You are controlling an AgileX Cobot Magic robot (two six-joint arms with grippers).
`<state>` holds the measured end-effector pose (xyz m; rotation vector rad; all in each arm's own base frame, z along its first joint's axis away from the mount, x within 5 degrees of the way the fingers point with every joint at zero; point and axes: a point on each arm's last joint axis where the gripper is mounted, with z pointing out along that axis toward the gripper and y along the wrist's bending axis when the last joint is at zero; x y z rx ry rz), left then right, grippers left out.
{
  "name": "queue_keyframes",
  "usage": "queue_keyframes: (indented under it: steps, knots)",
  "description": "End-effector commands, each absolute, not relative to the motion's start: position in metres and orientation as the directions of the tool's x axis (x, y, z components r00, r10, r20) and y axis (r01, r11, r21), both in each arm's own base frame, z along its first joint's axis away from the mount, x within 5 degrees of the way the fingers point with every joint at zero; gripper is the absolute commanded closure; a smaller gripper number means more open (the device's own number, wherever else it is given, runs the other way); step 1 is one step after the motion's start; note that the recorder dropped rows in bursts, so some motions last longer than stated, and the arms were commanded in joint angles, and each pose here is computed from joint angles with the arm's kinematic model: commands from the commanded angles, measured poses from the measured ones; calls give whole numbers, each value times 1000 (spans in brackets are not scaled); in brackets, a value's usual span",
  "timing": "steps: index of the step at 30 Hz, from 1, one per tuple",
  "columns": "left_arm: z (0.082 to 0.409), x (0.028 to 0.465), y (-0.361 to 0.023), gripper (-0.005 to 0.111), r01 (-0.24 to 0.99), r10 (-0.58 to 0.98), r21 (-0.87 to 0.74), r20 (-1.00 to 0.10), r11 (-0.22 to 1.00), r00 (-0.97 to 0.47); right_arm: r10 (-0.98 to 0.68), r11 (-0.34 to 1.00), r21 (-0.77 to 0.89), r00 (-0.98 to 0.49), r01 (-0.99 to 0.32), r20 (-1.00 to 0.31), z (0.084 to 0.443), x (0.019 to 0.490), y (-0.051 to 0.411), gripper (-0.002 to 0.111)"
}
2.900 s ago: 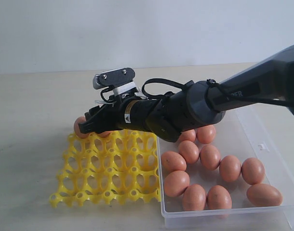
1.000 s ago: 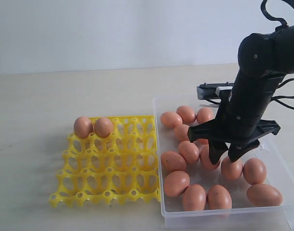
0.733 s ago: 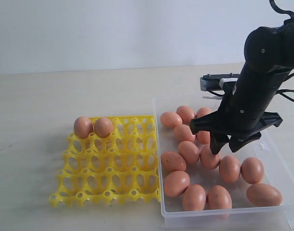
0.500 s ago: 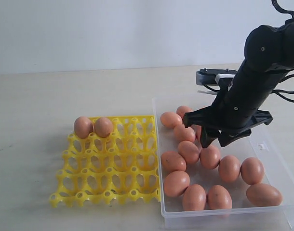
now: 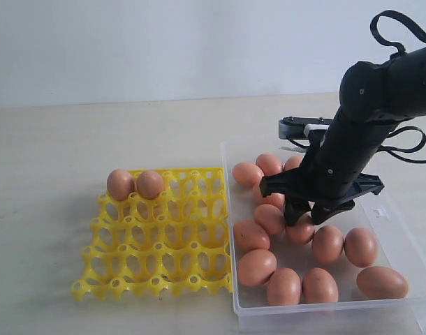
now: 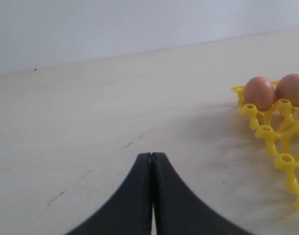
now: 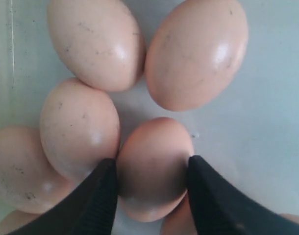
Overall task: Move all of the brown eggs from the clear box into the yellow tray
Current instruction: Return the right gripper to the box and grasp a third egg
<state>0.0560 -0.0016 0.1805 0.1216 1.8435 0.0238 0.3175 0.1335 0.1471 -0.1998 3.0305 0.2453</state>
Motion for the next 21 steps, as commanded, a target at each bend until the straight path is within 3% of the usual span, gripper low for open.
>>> queue_keyframes:
  steps: [1, 6, 10, 21]
  knots:
    - [183, 56, -2, 107, 78, 86, 69, -963, 995, -255, -134, 979, 142, -987, -147, -92, 127, 322, 133, 65]
    - [183, 56, -2, 107, 78, 86, 69, -963, 995, -255, -131, 979, 147, -990, -139, -57, 117, 321, 134, 63]
    - [183, 56, -2, 107, 78, 86, 69, -963, 995, -255, -160, 976, 146, -986, -164, -39, 117, 319, 134, 47]
    - [183, 56, -2, 107, 78, 86, 69, -963, 995, -255, -172, 973, 138, -980, -185, -100, 119, 324, 134, 48]
